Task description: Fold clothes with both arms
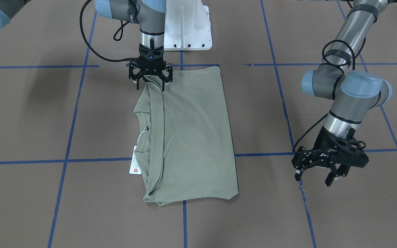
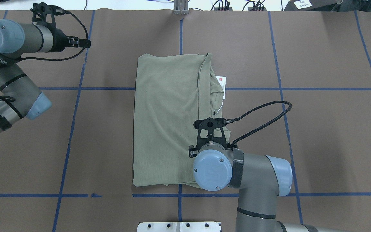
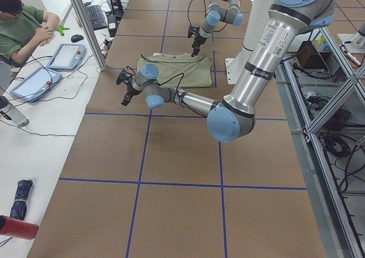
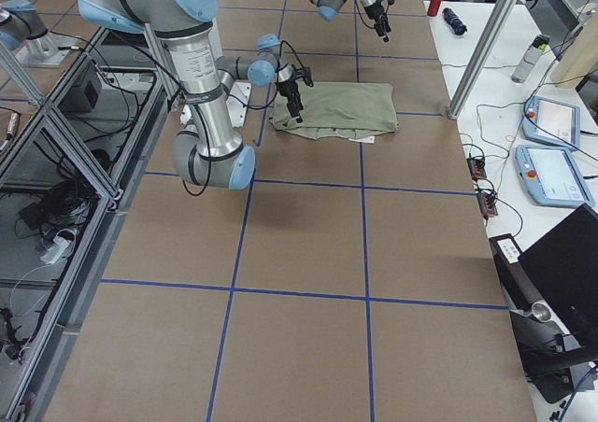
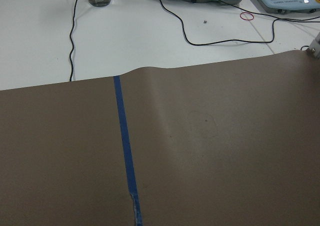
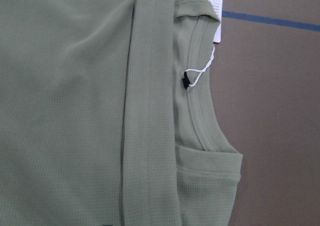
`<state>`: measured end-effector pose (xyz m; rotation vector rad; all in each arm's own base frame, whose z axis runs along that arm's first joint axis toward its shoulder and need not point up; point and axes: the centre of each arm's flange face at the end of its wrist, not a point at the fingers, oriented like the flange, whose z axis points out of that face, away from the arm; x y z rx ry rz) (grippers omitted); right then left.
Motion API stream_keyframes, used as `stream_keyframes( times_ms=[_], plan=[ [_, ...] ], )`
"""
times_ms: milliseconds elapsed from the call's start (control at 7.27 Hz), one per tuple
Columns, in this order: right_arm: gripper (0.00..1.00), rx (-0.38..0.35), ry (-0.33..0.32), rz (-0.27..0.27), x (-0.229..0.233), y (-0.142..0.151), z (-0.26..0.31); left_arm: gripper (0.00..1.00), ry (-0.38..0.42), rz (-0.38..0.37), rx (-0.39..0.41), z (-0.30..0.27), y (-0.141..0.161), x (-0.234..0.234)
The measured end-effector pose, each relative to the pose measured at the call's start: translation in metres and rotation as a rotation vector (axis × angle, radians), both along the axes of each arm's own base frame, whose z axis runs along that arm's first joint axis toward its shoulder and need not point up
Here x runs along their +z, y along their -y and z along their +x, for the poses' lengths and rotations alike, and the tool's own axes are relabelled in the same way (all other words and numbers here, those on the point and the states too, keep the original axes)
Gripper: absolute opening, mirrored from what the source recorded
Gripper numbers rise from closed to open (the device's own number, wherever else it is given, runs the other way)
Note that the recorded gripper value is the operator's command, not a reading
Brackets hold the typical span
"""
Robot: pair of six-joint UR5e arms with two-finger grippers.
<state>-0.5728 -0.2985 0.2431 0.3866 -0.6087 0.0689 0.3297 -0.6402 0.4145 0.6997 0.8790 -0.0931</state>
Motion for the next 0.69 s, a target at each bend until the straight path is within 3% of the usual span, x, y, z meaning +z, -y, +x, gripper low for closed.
stream_keyframes(
  times_ms=[275, 688],
  plan=[
    [0.65, -0.162, 0.074, 0.018, -0.005, -0.012, -0.008, 1.00, -0.004, 0.002, 0.000, 0.000, 0.000, 0.000],
    [0.60, -0.347, 0.057, 0.120, -0.008, -0.001, 0.000, 1.00, -0.017, -0.005, -0.007, 0.000, -0.001, 0.001]
  ],
)
